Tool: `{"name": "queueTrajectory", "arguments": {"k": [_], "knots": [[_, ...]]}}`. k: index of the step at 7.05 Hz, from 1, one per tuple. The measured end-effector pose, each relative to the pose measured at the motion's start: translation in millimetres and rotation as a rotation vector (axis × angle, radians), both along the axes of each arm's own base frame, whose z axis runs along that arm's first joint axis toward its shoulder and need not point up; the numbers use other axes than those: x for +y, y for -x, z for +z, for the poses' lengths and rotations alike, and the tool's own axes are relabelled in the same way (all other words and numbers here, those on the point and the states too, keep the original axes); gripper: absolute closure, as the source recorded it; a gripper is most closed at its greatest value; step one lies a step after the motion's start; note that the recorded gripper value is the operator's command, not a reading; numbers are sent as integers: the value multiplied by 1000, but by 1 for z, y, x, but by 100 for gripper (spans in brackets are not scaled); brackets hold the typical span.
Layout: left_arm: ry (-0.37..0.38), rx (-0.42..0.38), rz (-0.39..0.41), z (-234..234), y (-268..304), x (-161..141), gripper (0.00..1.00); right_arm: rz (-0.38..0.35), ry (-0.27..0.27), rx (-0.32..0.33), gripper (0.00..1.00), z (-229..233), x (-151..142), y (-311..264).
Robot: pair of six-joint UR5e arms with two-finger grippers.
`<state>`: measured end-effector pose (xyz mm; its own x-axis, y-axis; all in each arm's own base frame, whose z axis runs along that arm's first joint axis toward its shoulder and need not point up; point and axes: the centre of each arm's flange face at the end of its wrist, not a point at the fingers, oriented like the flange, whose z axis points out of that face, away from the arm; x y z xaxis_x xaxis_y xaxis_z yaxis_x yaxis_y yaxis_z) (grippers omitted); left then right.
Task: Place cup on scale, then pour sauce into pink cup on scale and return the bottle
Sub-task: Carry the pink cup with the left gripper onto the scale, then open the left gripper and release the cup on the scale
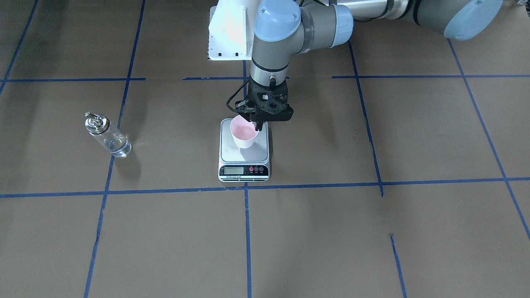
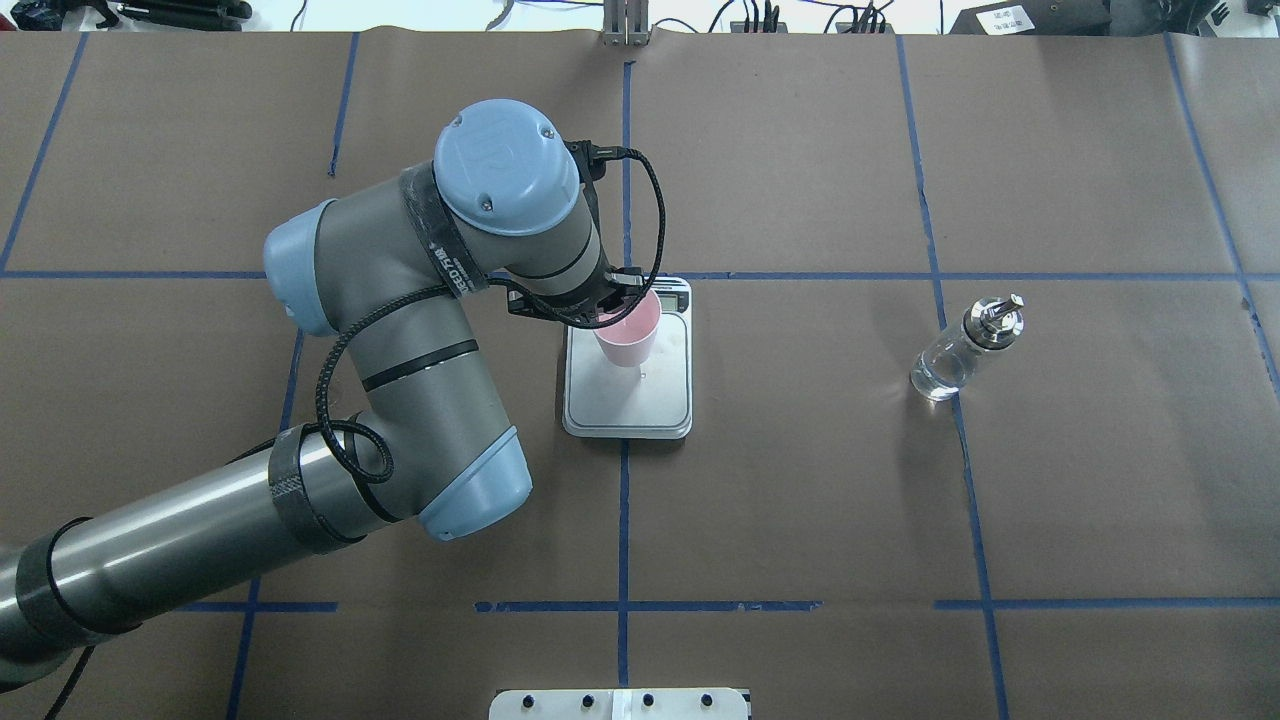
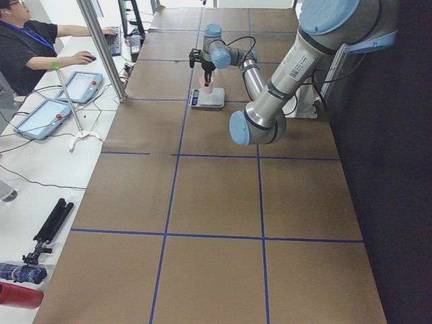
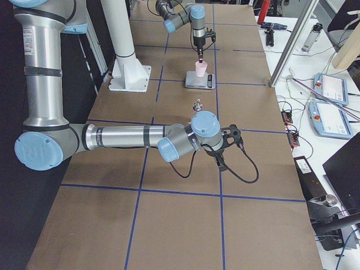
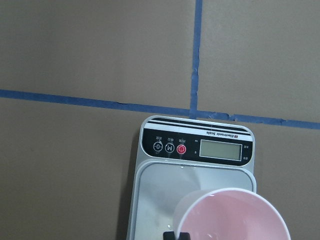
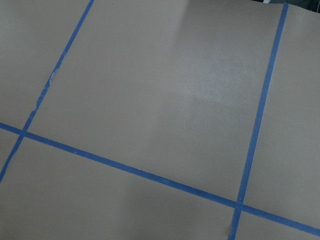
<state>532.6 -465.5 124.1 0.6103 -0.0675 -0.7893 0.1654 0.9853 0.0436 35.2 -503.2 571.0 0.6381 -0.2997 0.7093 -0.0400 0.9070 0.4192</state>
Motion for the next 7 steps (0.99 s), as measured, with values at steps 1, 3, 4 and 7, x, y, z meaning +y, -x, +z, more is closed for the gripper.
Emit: {"name": "queueTrajectory", "arguments": {"k": [1, 3, 4, 7], "knots": [[-4, -3, 2, 2, -4, 2, 94, 0, 0, 0, 0, 0, 0, 0], [-6, -6, 2, 7, -9, 0, 90, 0, 1, 0, 0, 0, 0, 0], [-10, -2, 3, 11, -13, -2, 77, 0, 2, 0, 0, 1, 0, 0], [-18, 5, 6, 14, -17, -4, 0, 0, 2, 0, 0, 1, 0, 0]]}}
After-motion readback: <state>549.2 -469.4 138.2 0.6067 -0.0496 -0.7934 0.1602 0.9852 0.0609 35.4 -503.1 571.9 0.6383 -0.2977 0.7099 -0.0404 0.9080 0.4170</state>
